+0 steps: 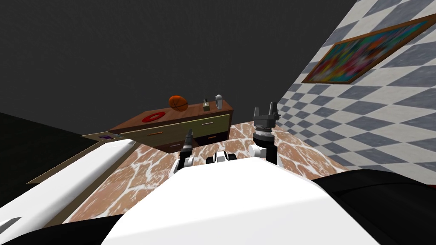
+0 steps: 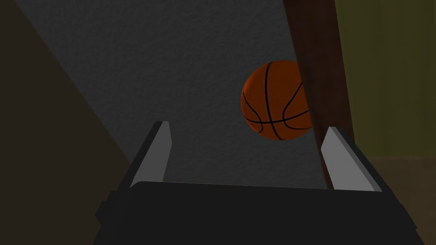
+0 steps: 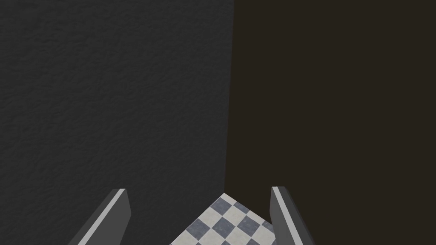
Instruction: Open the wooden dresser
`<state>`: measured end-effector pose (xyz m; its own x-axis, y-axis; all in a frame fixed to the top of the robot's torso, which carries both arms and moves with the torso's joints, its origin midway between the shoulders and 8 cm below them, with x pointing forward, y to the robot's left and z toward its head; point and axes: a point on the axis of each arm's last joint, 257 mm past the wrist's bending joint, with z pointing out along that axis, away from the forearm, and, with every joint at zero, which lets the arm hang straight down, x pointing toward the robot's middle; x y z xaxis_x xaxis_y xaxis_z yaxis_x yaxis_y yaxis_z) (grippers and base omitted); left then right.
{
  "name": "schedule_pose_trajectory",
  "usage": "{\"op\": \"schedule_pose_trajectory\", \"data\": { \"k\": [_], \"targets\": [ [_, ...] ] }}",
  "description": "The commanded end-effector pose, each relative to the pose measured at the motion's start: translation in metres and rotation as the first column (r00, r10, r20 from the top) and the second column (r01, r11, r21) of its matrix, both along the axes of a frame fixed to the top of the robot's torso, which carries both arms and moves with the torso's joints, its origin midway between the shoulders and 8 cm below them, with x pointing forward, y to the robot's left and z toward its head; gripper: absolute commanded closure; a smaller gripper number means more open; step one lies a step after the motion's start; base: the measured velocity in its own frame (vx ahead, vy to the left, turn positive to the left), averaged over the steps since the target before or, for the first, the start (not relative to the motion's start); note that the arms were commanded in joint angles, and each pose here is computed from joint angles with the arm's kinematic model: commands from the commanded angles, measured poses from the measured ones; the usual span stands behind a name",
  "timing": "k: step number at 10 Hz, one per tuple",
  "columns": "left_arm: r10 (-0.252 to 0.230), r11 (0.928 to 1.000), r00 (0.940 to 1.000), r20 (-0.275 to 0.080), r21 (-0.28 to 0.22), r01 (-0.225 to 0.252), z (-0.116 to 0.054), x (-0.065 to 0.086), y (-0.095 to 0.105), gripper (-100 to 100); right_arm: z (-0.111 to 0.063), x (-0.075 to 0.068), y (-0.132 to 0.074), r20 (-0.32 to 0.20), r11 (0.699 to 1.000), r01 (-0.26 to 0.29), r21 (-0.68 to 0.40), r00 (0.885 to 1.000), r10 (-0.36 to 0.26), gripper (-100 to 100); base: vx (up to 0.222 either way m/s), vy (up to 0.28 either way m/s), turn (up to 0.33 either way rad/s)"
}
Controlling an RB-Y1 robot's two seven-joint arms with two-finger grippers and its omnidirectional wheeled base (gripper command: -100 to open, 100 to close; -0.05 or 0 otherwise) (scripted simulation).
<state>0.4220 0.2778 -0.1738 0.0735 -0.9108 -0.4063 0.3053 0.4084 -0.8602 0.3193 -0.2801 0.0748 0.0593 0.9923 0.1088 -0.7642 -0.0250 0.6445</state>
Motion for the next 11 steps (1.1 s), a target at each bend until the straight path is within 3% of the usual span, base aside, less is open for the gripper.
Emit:
{"op": "schedule_pose_trajectory", "data": {
  "k": [1,5,11],
  "targets": [
    [0.007,1.0,0.9995,-0.032,-0.003,-0.007,-0.019,0.002,0.006,-100,0.0,0.0,0.0,0.0,1.0,0.0,0.0,1.0,0.0,0,0.075,-0.016,-0.004],
    [0.023,0.9995,0.9956,-0.091,-0.018,-0.025,-0.058,0.006,0.012,-100,0.0,0.0,0.0,0.0,1.0,0.0,0.0,1.0,0.0,0,0.093,-0.015,-0.01],
    [0.042,0.9967,0.9846,-0.17,-0.062,-0.053,-0.108,0.007,0.012,-100,0.0,0.0,0.0,0.0,1.0,0.0,0.0,1.0,0.0,0,0.106,-0.017,-0.009]
  ]
}}
